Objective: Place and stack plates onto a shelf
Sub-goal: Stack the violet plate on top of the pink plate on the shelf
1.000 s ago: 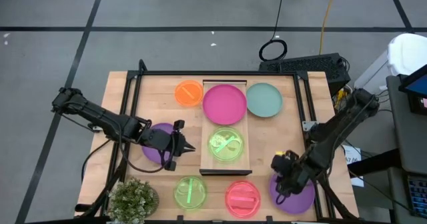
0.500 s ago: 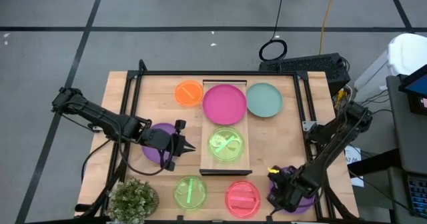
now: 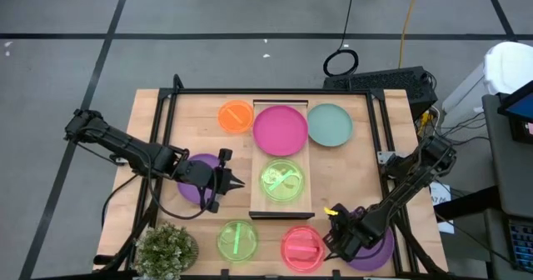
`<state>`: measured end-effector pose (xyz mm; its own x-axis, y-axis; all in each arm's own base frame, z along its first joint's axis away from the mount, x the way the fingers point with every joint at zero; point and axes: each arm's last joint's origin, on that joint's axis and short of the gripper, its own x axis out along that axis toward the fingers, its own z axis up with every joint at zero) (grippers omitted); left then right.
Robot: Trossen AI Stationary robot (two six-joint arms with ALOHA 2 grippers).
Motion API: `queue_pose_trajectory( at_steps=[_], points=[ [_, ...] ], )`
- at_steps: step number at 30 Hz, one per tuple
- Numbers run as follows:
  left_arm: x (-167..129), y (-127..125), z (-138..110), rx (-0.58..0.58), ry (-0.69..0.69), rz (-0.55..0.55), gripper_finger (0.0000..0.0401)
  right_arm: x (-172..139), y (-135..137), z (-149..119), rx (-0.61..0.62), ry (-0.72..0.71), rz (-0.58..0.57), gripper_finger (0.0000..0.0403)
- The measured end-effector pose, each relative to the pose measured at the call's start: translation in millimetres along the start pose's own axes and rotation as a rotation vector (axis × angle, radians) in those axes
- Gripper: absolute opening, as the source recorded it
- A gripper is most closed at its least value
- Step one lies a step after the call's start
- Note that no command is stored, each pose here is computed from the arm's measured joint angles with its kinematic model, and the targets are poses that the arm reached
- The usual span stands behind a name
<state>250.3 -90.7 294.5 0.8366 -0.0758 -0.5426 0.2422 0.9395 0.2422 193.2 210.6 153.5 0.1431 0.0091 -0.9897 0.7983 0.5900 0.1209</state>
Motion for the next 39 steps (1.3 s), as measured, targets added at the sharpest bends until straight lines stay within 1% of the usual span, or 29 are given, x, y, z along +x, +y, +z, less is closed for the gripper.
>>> queue_pose_trajectory(
  at_steps=[8,11,15,20,24,27,32,39],
  points=[
    [0,0,0,-0.007,0.000,0.000,0.0033,-8,4,0,-0.035,-0.002,-0.008,0.0173],
    [0,0,0,-0.015,0.000,0.000,0.0033,-11,4,1,-0.031,-0.007,-0.034,0.0173],
    [0,0,0,-0.026,0.000,0.000,0.0033,-11,3,1,-0.010,-0.008,-0.042,0.0173],
    [0,0,0,-0.026,0.001,0.000,0.0033,-11,3,0,0.008,-0.007,-0.039,0.0173],
    [0,0,0,-0.027,0.001,0.000,0.0033,-11,6,0,-0.001,-0.001,-0.012,0.0167],
    [0,0,0,-0.027,0.001,0.000,0.0033,-11,8,-1,-0.004,0.006,0.011,0.0154],
    [0,0,0,-0.017,0.001,0.000,0.0033,-11,8,-2,-0.016,0.027,0.010,0.0122],
    [0,0,0,-0.017,0.001,0.000,0.0033,-11,8,-2,-0.056,0.026,0.008,0.0056]
  ],
)
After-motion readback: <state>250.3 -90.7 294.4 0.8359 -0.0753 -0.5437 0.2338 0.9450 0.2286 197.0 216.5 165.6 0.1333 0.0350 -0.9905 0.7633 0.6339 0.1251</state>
